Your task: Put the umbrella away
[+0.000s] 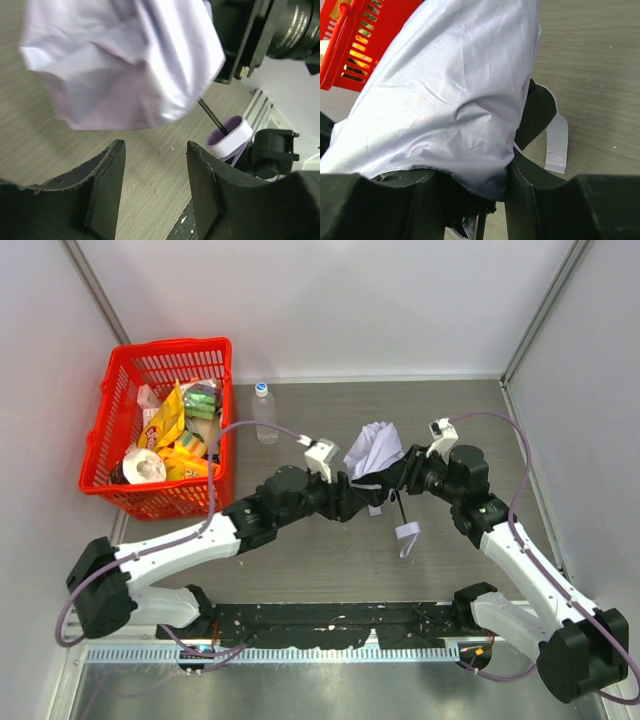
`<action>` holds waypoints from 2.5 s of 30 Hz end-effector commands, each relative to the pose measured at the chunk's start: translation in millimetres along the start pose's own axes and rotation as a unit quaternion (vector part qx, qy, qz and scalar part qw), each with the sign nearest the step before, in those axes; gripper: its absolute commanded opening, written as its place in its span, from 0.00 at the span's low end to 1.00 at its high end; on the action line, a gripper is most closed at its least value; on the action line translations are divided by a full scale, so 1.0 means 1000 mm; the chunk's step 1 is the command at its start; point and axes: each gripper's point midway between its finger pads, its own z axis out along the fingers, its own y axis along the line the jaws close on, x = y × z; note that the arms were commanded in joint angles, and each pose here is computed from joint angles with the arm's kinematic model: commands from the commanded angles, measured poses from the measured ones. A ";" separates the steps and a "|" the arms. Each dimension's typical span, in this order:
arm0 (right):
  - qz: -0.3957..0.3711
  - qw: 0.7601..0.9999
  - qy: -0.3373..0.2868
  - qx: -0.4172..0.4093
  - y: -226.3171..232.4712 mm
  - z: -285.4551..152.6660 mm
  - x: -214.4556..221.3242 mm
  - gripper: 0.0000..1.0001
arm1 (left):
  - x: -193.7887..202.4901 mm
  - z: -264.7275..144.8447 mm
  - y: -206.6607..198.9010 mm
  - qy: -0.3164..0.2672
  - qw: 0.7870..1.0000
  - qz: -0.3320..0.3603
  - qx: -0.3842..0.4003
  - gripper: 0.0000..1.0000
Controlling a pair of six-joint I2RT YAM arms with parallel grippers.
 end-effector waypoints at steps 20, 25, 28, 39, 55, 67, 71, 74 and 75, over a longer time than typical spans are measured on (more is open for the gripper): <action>-0.191 0.950 -0.157 -0.191 0.092 -0.046 -0.065 0.01 | -0.093 -0.046 -0.003 -0.055 0.988 -0.108 0.093 0.86; -0.184 0.942 -0.168 -0.227 0.109 -0.052 -0.075 0.01 | -0.097 -0.040 -0.003 -0.061 0.987 -0.109 0.098 0.62; -0.190 0.939 -0.174 -0.228 0.114 -0.057 -0.078 0.01 | -0.094 -0.039 0.014 -0.051 0.993 -0.098 0.046 0.34; -0.198 0.936 -0.253 -0.145 0.105 -0.082 -0.114 0.01 | -0.102 -0.069 0.022 -0.095 0.991 -0.080 0.050 0.11; -0.197 0.944 -0.232 -0.124 0.101 -0.078 -0.116 0.01 | -0.161 -0.092 -0.021 -0.126 0.976 -0.110 0.137 0.71; -0.191 0.949 -0.226 -0.111 0.095 -0.070 -0.118 0.01 | -0.126 -0.062 -0.040 -0.034 0.993 -0.072 0.091 0.67; -0.193 0.949 -0.226 -0.110 0.095 -0.070 -0.119 0.01 | -0.112 -0.063 -0.026 -0.031 0.999 -0.034 0.027 0.71; -0.193 0.949 -0.225 -0.113 0.095 -0.070 -0.119 0.01 | -0.106 -0.057 -0.024 -0.024 0.999 -0.042 0.024 0.72; -0.190 0.949 -0.224 -0.113 0.095 -0.069 -0.118 0.01 | -0.104 -0.052 -0.027 -0.017 0.998 -0.045 0.034 0.71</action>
